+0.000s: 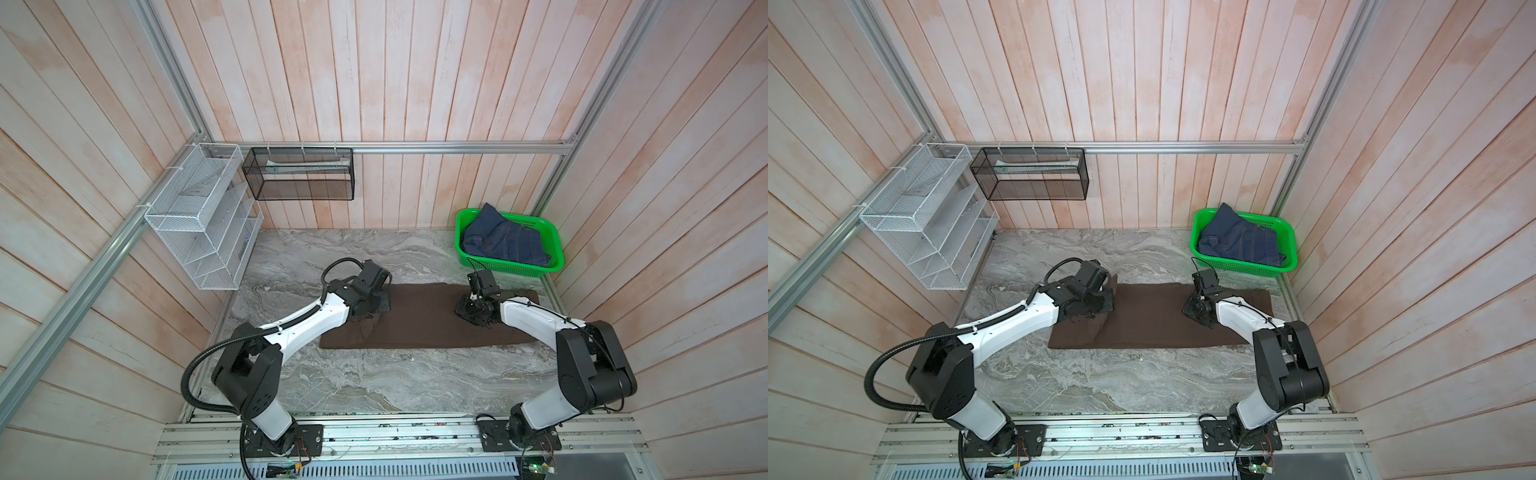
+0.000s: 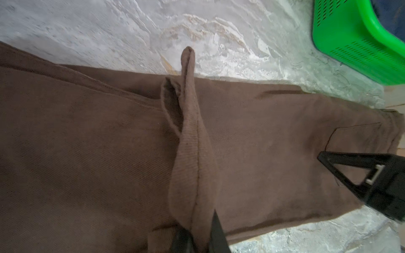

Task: Fold and stack the trousers
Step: 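Carry the hem over toward the right gripper, folding the legs in half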

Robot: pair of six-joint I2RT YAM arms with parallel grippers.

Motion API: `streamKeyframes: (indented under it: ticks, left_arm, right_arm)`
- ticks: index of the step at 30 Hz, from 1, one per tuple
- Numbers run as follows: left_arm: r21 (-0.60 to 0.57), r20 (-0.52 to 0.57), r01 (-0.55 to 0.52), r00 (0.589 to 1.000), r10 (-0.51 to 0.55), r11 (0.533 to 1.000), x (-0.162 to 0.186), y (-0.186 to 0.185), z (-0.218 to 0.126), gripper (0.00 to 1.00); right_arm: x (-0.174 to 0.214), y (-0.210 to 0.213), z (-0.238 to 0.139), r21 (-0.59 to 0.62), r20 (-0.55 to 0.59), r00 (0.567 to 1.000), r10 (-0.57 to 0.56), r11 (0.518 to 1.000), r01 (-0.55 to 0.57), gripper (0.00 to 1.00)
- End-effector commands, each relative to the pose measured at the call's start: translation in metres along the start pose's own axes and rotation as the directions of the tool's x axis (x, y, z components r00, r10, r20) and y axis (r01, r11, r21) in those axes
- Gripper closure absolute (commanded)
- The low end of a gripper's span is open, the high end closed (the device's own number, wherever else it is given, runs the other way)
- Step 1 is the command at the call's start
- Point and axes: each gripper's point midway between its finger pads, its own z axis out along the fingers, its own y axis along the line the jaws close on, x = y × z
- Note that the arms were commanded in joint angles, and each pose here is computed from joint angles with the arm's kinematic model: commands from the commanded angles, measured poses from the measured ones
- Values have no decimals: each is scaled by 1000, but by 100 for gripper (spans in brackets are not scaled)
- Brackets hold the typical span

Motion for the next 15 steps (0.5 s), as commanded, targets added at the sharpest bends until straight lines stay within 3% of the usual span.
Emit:
streamKeyframes:
  ticks: [1,7,15]
  left_arm:
    - [9,69,45,997,-46,999,-14,-21,9,100]
    - [13,71,42,997,-42,999,-7,-33,18,100]
    - [68,138,-4,990,-5,998,-17,-72,-2,100]
  right_arm:
    - [9,-9,-4,24,-16,1000,9,1000,-9,63]
    - [11,-13,-7,20,-13,1000,13,1000,-13,63]
    - [5,-17,-12,20,5,1000,24,1000,-25,63]
